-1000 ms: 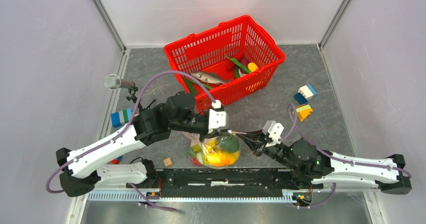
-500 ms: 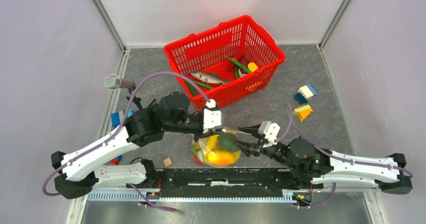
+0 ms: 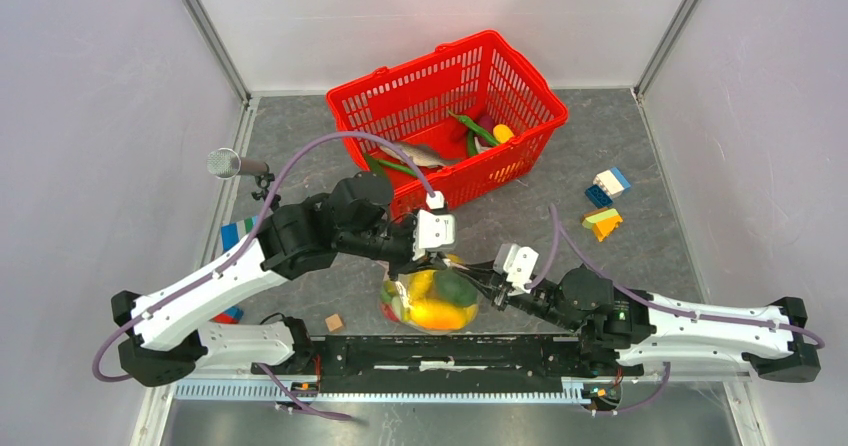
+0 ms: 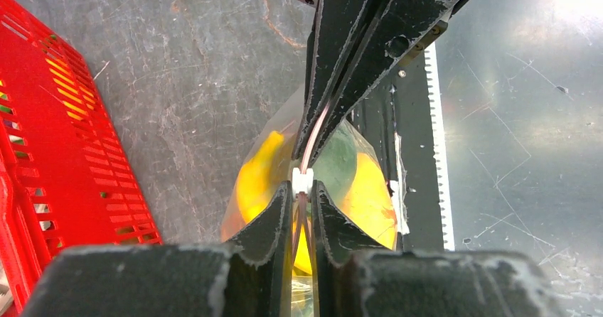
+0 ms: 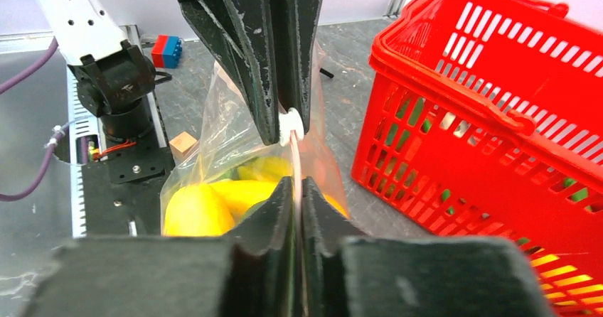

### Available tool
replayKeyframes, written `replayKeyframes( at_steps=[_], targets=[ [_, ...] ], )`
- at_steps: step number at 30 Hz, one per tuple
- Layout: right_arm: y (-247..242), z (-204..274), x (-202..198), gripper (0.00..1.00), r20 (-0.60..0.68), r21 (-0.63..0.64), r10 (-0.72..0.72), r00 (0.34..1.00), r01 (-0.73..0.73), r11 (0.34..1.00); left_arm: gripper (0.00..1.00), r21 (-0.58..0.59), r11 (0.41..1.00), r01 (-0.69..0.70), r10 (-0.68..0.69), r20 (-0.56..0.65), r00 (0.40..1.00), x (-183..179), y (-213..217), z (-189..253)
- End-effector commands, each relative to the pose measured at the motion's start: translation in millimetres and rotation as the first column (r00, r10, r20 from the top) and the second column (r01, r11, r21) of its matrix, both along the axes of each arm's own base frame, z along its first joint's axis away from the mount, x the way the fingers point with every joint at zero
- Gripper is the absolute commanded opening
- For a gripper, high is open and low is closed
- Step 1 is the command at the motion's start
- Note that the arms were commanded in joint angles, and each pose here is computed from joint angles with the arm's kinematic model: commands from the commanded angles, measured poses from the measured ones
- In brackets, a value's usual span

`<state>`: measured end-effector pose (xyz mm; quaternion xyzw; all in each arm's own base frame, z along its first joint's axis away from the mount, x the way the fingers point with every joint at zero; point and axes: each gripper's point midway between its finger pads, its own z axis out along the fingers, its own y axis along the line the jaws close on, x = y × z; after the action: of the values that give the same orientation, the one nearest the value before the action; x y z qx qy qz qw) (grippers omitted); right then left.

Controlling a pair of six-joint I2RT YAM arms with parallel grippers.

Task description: Place the food in the zip-top bag and seal the zipper

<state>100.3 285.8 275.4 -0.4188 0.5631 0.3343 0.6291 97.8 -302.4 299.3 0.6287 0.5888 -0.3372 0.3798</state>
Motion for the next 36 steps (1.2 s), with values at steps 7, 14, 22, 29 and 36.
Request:
replayKeyframes(
  at_steps=[7, 14, 22, 29, 36],
  targets=[
    [-21.1, 18.5, 27.8, 0.00, -0.035, 0.077, -0.192, 0.981, 0.194, 0.978, 0.02, -0.070, 0.995, -0.076, 0.081, 0.071, 0.994, 4.9, 20.9, 19.2],
    [-58.6, 22.7, 49.9, 0.00, -0.079, 0.135, -0.372, 0.925, 0.380, 0.915, 0.02, -0.088, 0.979, -0.186, 0.195, 0.116, 0.974, 12.0, 50.3, 14.4],
    [-88.9, 24.5, 58.8, 0.00, -0.120, 0.179, -0.462, 0.879, 0.477, 0.861, 0.02, -0.092, 0.964, -0.250, 0.262, 0.147, 0.954, 16.2, 69.9, 17.3],
    [-109.0, 27.8, 63.3, 0.00, -0.155, 0.206, -0.512, 0.845, 0.534, 0.820, 0.03, -0.088, 0.956, -0.279, 0.290, 0.157, 0.944, 19.3, 75.9, 17.9],
    [-123.9, 36.3, 69.1, 0.00, -0.155, 0.194, -0.572, 0.805, 0.593, 0.782, 0.63, -0.189, 0.912, -0.365, 0.396, 0.163, 0.904, 36.6, 73.8, 29.3]
  ],
)
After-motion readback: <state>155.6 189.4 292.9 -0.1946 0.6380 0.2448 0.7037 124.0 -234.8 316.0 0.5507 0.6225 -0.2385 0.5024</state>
